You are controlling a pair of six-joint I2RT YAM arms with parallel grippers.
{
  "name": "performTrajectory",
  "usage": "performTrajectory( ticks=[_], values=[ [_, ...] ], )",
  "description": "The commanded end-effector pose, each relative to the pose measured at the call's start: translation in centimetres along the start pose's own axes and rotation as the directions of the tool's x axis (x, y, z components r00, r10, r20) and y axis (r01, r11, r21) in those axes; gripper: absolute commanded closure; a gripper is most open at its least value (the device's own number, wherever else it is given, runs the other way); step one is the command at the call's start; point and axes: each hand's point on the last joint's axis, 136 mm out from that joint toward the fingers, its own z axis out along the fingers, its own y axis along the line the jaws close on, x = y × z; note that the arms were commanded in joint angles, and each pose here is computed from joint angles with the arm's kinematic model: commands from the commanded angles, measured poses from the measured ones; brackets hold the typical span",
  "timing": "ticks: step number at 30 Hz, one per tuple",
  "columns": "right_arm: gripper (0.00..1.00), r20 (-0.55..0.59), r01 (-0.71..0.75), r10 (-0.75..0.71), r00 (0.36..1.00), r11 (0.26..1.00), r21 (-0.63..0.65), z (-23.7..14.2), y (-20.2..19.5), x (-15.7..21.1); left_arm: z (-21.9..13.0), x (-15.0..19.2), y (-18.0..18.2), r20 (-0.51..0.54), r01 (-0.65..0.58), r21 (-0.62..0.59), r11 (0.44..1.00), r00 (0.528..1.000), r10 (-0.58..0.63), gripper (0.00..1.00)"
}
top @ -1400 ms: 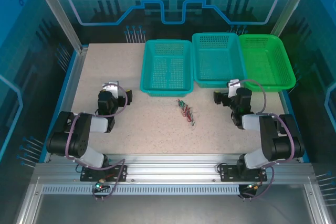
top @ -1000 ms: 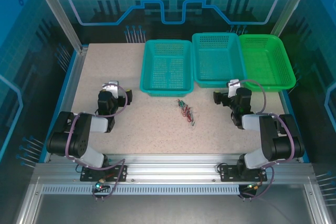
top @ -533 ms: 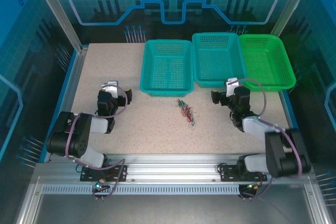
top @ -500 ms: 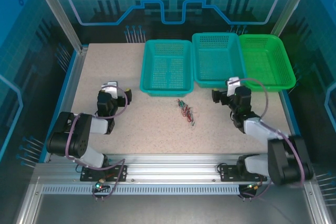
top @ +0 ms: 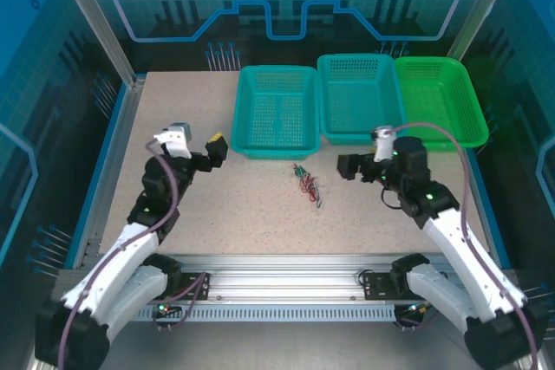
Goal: Untangle the cables
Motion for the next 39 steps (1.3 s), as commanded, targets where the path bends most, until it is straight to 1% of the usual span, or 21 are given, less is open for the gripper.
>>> performTrajectory(
  ticks=[1, 4, 6, 8, 10, 13, 14, 16, 17, 19, 21, 22, 25, 26, 28, 30, 32, 34, 35, 37, 39],
  values=[
    [0.00, -0.276, 0.064, -0.072, 0.958, 0.997, -0.039, 2.3, 1.8, 5.7, -2.3, 6.1, -4.2, -0.343, 0.344, 0.111, 0.933, 0.894, -0.289, 0.01],
    [0.00, -0.360, 0.134, -0.151, 0.921, 0.988, -0.072, 5.9, 3.2, 7.3, -3.7, 7.5, -7.6, -0.429, 0.404, 0.219, 0.888, 0.857, -0.284, 0.01],
    [0.00, -0.392, 0.182, -0.194, 0.899, 0.981, -0.069, 8.5, 3.6, 8.1, -4.4, 9.0, -8.4, -0.476, 0.389, 0.231, 0.892, 0.845, -0.245, 0.01],
    [0.03, -0.417, 0.221, -0.225, 0.880, 0.973, -0.059, 10.9, 3.7, 8.6, -4.9, 10.2, -8.6, -0.511, 0.373, 0.220, 0.901, 0.831, -0.219, 0.01],
    [0.09, -0.444, 0.264, -0.255, 0.859, 0.964, -0.044, 13.3, 3.6, 9.2, -5.2, 11.0, -8.6, -0.524, 0.367, 0.210, 0.906, 0.825, -0.213, 0.01],
    [0.21, -0.484, 0.290, -0.259, 0.836, 0.957, -0.011, 16.2, 2.7, 10.4, -5.2, 11.3, -8.1, -0.504, 0.355, 0.197, 0.914, 0.836, -0.216, 0.01],
    [0.28, -0.499, 0.295, -0.258, 0.827, 0.955, -0.005, 16.8, 2.4, 10.8, -5.2, 11.3, -8.0, -0.499, 0.349, 0.195, 0.917, 0.840, -0.214, 0.01],
    [0.46, -0.525, 0.310, -0.266, 0.809, 0.951, -0.003, 17.8, 2.0, 11.8, -5.2, 11.2, -7.7, -0.489, 0.331, 0.183, 0.926, 0.848, -0.207, 0.01],
    [0.57, -0.535, 0.316, -0.272, 0.800, 0.949, -0.010, 17.9, 2.0, 12.1, -5.2, 11.4, -7.4, -0.492, 0.324, 0.165, 0.932, 0.846, -0.207, 0.01],
    [0.83, -0.535, 0.332, -0.297, 0.791, 0.943, -0.033, 17.4, 2.5, 12.3, -5.1, 11.6, -6.6, -0.507, 0.310, 0.106, 0.945, 0.834, -0.217, 0.01],
    [0.98, -0.503, 0.342, -0.324, 0.801, 0.938, -0.059, 16.1, 3.2, 11.9, -5.0, 11.8, -6.2, -0.529, 0.298, 0.062, 0.953, 0.819, -0.222, 0.01],
    [1.00, -0.472, 0.338, -0.335, 0.815, 0.938, -0.082, 15.1, 3.7, 11.4, -4.9, 12.0, -6.0, -0.540, 0.298, 0.040, 0.954, 0.809, -0.230, 0.02],
    [1.00, -0.394, 0.318, -0.353, 0.848, 0.936, -0.154, 12.3, 5.3, 10.0, -4.2, 12.1, -6.5, -0.563, 0.321, 0.025, 0.947, 0.787, -0.252, 0.05],
    [1.00, -0.399, 0.311, -0.354, 0.846, 0.935, -0.170, 11.4, 5.2, 10.6, -3.9, 12.2, -6.9, -0.566, 0.332, 0.037, 0.943, 0.784, -0.254, 0.06],
    [1.00, -0.384, 0.296, -0.353, 0.853, 0.934, -0.200, 9.9, 5.8, 10.1, -3.2, 11.9, -8.3, -0.564, 0.353, 0.113, 0.929, 0.792, -0.232, 0.09],
    [1.00, -0.365, 0.273, -0.343, 0.865, 0.934, -0.231, 8.4, 6.4, 9.4, -2.7, 11.5, -9.9, -0.556, 0.344, 0.216, 0.914, 0.813, -0.174, 0.11],
    [1.00, -0.340, 0.240, -0.324, 0.883, 0.934, -0.266, 7.1, 7.0, 8.4, -2.6, 11.1, -11.3, -0.540, 0.298, 0.327, 0.897, 0.838, -0.081, 0.13],
    [1.00, -0.320, 0.196, -0.301, 0.898, 0.927, -0.320, 5.8, 7.7, 7.4, -3.0, 10.6, -12.8, -0.505, 0.225, 0.452, 0.863, 0.862, 0.039, 0.15],
    [1.00, -0.311, 0.182, -0.295, 0.904, 0.921, -0.345, 5.2, 7.9, 7.0, -3.2, 10.3, -13.3, -0.485, 0.196, 0.491, 0.849, 0.871, 0.080, 0.16],
    [1.00, -0.292, 0.155, -0.287, 0.912, 0.903, -0.401, 3.8, 8.7, 6.4, -3.2, 9.6, -13.7, -0.456, 0.150, 0.524, 0.838, 0.881, 0.127, 0.21],
    [1.00, -0.269, 0.137, -0.276, 0.923, 0.887, -0.442, 2.7, 9.3, 5.8, -2.7, 8.8, -13.5, -0.461, 0.155, 0.487, 0.860, 0.881, 0.102, 0.27]
  ],
)
